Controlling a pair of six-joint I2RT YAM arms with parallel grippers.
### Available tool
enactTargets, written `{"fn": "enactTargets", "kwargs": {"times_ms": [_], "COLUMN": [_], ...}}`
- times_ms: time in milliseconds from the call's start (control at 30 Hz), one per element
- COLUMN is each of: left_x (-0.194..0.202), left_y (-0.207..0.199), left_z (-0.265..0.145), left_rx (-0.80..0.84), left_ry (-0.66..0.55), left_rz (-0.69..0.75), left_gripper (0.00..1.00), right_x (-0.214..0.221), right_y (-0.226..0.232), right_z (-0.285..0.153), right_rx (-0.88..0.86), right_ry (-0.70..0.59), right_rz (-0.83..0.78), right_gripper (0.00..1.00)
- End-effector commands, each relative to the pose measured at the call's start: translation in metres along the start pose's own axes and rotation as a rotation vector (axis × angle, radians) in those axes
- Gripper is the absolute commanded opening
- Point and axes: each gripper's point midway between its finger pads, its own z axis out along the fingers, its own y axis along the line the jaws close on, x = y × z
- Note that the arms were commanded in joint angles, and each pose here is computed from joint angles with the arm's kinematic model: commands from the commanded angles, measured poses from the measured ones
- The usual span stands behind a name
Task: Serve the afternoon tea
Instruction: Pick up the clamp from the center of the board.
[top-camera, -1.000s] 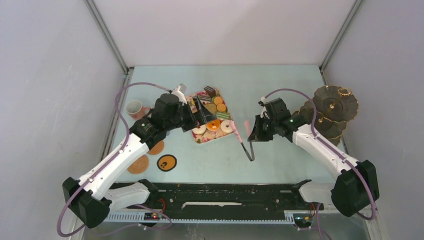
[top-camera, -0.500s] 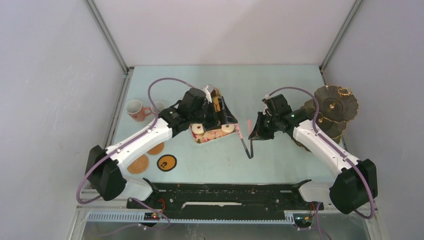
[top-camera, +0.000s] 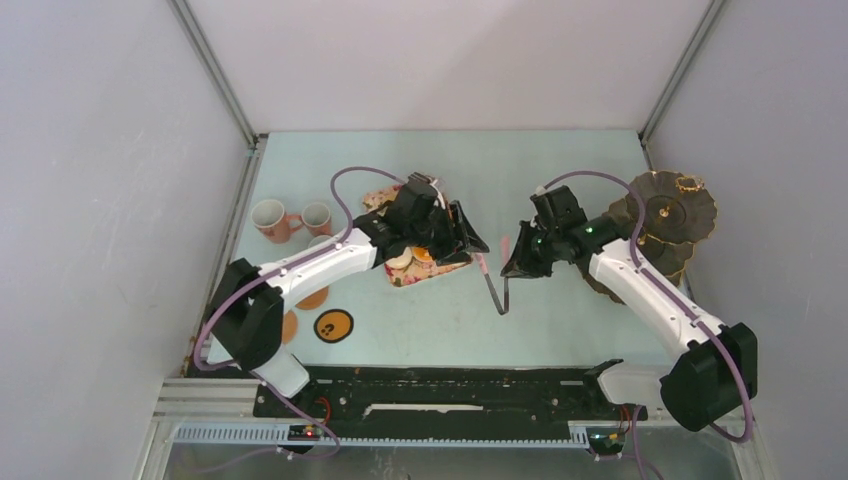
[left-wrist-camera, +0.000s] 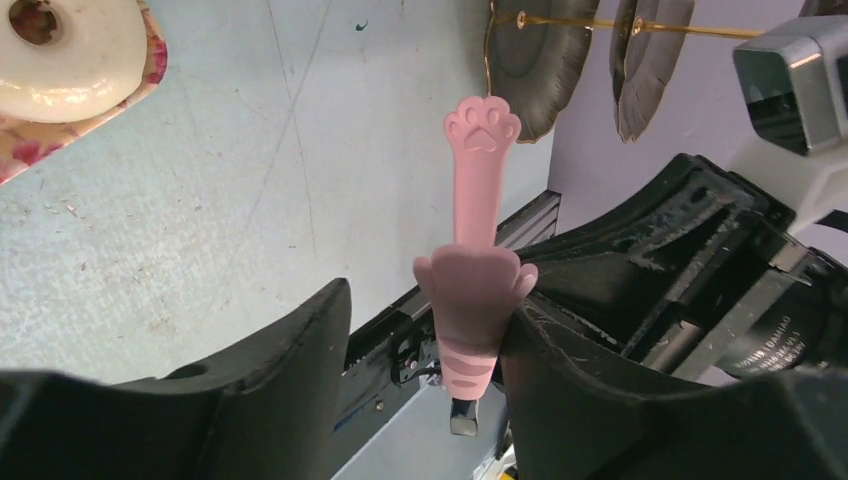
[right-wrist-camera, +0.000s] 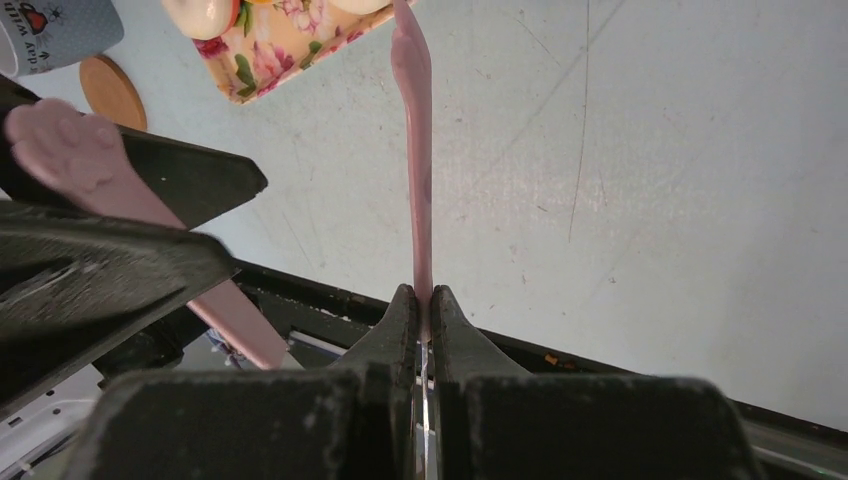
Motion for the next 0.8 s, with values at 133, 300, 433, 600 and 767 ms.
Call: {"fn": "enactTargets", "kwargs": {"times_ms": [133, 300, 433, 600, 767], "left_x": [-0.007, -0.008, -0.011, -0.020, -0.024], "left_y": [-0.024, -0.011, -0.015, -0.023, -0.022], "left_z": [-0.002, -0.010, -0.009, -0.011, -0.008], "left_rx": [0.036, -0.024, -0.027, -0.040, -0.028], "left_ry": [0.017, 0.025, 0.027, 0.014, 0.001], "left_rz": [-0.036, -0.069, -0.086, -0.087, -0.158], "left_gripper": [0.36, 0.22, 0.01, 0.00, 0.00], "right_x": [-0.012, -0.009, -0.013, -0.017, -0.028], "right_y": [0.005, 0.003, 0.009, 0.014, 0.017], "right_z": [-0.017, -0.017, -0.019, -0.025, -0.050], "right_rx": [0.007, 0.026, 0.009, 0.000, -0.019], "right_ry": [-0.046, -0.030, -0.038, -0.038, -0.116], "right_rz": [-0.086, -0.118, -0.137, -0.180, -0.281], "right_gripper": [0.00, 0.00, 0.04, 0.32, 0.75]}}
